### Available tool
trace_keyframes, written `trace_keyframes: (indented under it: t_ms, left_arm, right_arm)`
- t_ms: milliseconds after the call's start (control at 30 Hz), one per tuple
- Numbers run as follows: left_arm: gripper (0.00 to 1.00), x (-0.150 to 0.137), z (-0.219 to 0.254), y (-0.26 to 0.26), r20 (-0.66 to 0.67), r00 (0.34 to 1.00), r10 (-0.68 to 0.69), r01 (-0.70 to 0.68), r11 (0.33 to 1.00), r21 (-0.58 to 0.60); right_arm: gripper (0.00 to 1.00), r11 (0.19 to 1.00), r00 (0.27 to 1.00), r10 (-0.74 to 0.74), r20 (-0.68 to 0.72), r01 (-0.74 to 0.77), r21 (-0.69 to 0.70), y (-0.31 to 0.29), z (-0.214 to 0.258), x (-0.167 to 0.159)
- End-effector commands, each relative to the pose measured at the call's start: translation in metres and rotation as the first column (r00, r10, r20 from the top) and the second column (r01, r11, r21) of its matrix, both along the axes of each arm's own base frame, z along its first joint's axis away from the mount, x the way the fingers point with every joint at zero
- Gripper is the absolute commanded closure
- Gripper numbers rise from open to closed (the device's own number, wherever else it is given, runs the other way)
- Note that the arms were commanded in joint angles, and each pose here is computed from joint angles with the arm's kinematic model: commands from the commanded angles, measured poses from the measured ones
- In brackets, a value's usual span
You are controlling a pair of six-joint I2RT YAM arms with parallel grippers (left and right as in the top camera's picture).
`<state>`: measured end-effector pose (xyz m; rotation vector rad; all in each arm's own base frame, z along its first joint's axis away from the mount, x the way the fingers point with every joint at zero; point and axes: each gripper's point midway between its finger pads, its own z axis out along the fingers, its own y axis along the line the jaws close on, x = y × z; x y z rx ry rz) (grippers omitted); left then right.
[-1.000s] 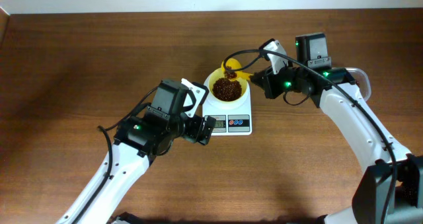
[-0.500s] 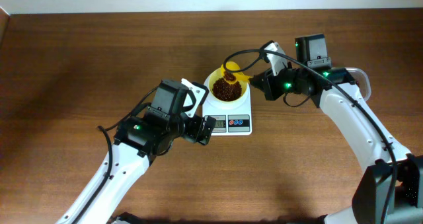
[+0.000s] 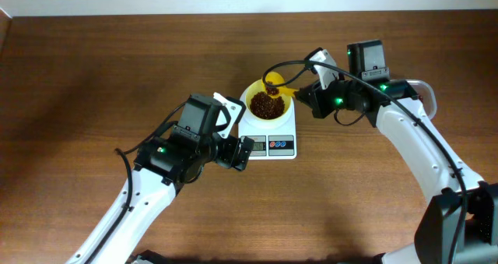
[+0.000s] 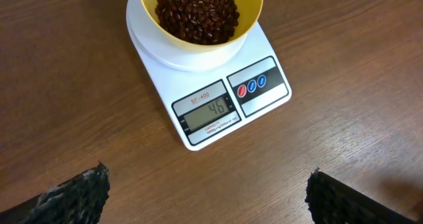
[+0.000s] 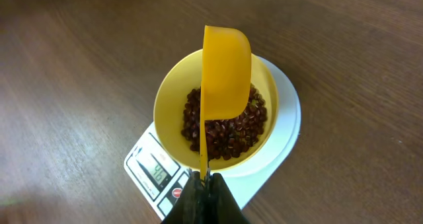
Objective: Scoop item into bowl and weigh 50g on scale
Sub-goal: 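Tip the scoop over the bowl center, shaking beans out slowly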
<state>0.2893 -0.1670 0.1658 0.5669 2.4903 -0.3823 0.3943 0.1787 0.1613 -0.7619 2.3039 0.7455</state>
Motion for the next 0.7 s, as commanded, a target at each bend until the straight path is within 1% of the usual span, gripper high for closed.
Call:
trace_keyframes:
  t_ms: [0, 33, 67, 100, 167, 200, 267, 300, 433, 600, 667]
  left_arm:
    - [0.01, -0.001, 0.0, 0.0, 0.003, 1.0, 0.005, -0.005, 1.0, 0.001]
    - [0.01, -0.001, 0.0, 0.0, 0.004, 1.0, 0.005, -0.005, 1.0, 0.001]
    - [0.01, -0.001, 0.0, 0.0, 0.003, 1.0, 0.005, -0.005, 1.0, 0.001]
    - [0.01, -0.001, 0.0, 0.0, 0.003, 1.0, 0.005, -0.005, 1.0, 0.001]
    - [0.01, -0.001, 0.0, 0.0, 0.004, 1.0, 0.005, -0.005, 1.0, 0.001]
    - [0.01, -0.001, 0.0, 0.0, 0.003, 1.0, 0.005, -0.005, 1.0, 0.001]
    - [0.01, -0.001, 0.0, 0.0, 0.003, 1.0, 0.005, -0.005, 1.0, 0.001]
    - [0.01, -0.001, 0.0, 0.0, 0.003, 1.0, 0.005, -0.005, 1.0, 0.001]
    - [0.01, -0.001, 0.0, 0.0, 0.003, 1.0, 0.005, -0.005, 1.0, 0.001]
    - [0.01, -0.001, 0.0, 0.0, 0.004, 1.0, 0.005, -0.005, 1.0, 0.001]
    - [0.01, -0.001, 0.0, 0.0, 0.004, 1.0, 0.005, -0.005, 1.0, 0.001]
  right_arm:
    - [0.96, 1.0, 1.0, 0.018, 0.002, -0.018, -0.014, 0.005, -0.004, -0.001]
    - [0.96, 0.997, 0.997, 0.068, -0.023, -0.067, 0.028, 0.018, -0.001, -0.012]
    - [0.96, 0.998, 0.998, 0.063, -0.015, -0.063, -0.006, 0.019, -0.004, -0.012]
    - [0.96, 0.997, 1.0, 0.021, 0.011, -0.02, -0.07, 0.011, -0.009, -0.004]
    - [0.96, 0.996, 0.999, 0.006, 0.034, -0.003, -0.088, 0.008, -0.009, 0.002]
    - [0.96, 0.991, 0.998, -0.029, 0.061, 0.037, -0.128, 0.0, -0.01, 0.01]
    - [0.96, 0.999, 0.998, 0.023, 0.051, -0.021, -0.042, 0.013, -0.002, 0.004]
    - [0.96, 0.999, 0.998, 0.032, 0.047, -0.03, -0.029, 0.015, 0.0, 0.003]
    - [0.96, 0.999, 0.999, -0.041, -0.016, 0.041, 0.01, 0.012, 0.0, 0.004]
    - [0.96, 0.999, 0.999, -0.041, -0.015, 0.041, 0.01, 0.012, 0.0, 0.004]
    - [0.96, 0.999, 0.999, -0.037, -0.03, 0.038, 0.037, 0.016, 0.002, 0.002]
